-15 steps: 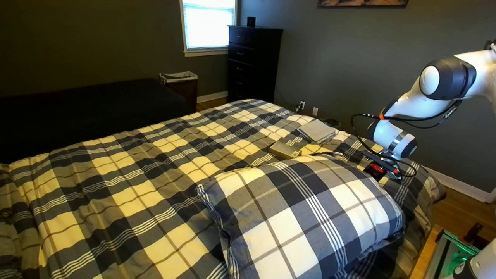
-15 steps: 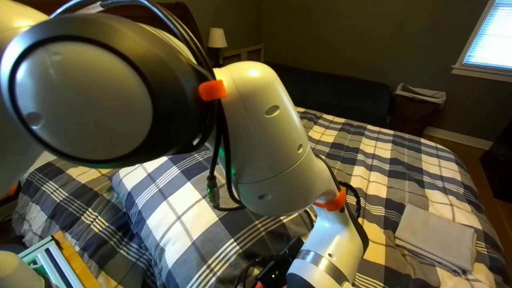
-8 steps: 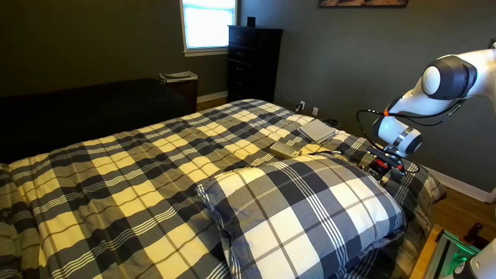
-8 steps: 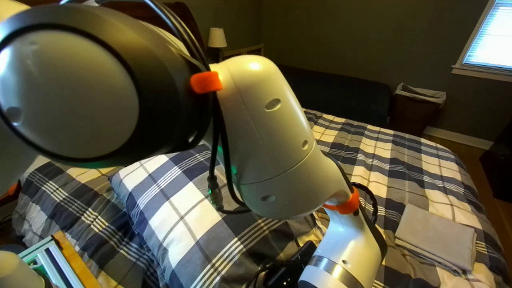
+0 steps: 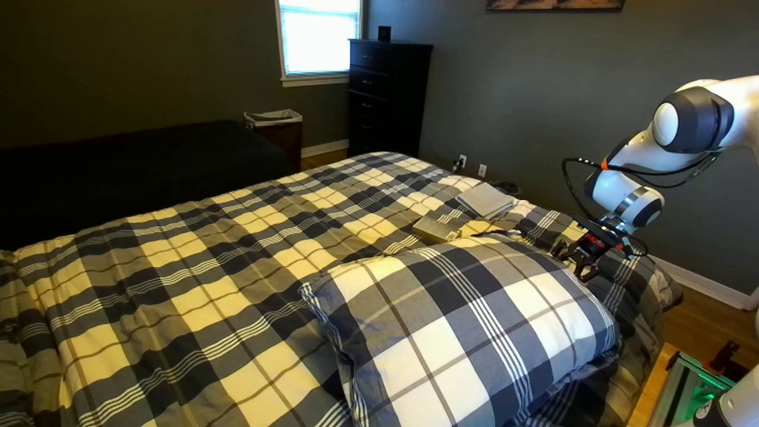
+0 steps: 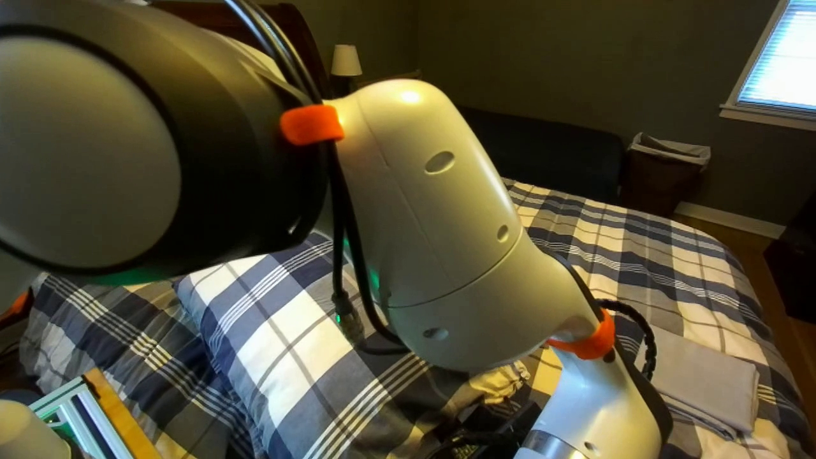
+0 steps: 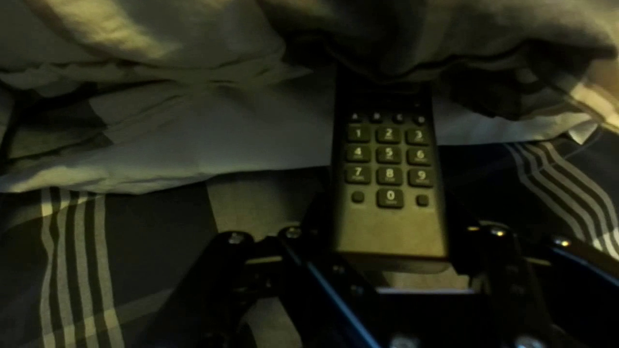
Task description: Take the remote control from under the pillow
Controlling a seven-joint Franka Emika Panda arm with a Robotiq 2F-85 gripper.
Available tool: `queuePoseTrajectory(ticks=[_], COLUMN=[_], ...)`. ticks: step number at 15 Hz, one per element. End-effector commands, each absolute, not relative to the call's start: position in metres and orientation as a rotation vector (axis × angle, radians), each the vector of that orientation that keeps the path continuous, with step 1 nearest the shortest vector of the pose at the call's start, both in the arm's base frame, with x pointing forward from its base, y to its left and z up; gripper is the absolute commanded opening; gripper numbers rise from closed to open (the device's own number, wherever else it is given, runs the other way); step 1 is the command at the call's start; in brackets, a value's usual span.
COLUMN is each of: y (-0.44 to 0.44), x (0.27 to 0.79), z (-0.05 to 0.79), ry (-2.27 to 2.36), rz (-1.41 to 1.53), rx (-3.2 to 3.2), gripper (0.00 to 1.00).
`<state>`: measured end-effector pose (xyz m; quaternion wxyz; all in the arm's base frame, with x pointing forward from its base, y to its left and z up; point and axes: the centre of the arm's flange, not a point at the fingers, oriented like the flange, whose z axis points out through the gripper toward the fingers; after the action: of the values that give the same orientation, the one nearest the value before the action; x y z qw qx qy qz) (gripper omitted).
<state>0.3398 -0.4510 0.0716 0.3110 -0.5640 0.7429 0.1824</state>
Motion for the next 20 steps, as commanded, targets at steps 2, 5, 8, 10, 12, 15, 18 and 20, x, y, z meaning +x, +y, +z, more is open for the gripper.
queuePoseTrajectory(ticks=[2, 5, 8, 10, 12, 15, 18, 20], y=[-0.48, -0.496, -0.511, -0.52, -0.529, -0.54, -0.544, -0.544], x=[0.333, 0.323, 0.311, 0.303, 0.295, 0.287, 0.284, 0.285], z=[0.08, 0.082, 0.083, 0.084, 0.086, 0.086, 0.086, 0.09], ry=[2.053, 2.109, 2.165, 2.204, 2.247, 2.307, 2.351, 2.37], rz=[0.404, 0.375, 0.354, 0.332, 0.299, 0.261, 0.248, 0.246], rx=[-1.322, -1.215, -1.096, -1.024, -0.96, -0.895, -0.865, -0.859], gripper=[0.32, 0.32, 0.32, 0.32, 0.32, 0.32, 0.81, 0.91])
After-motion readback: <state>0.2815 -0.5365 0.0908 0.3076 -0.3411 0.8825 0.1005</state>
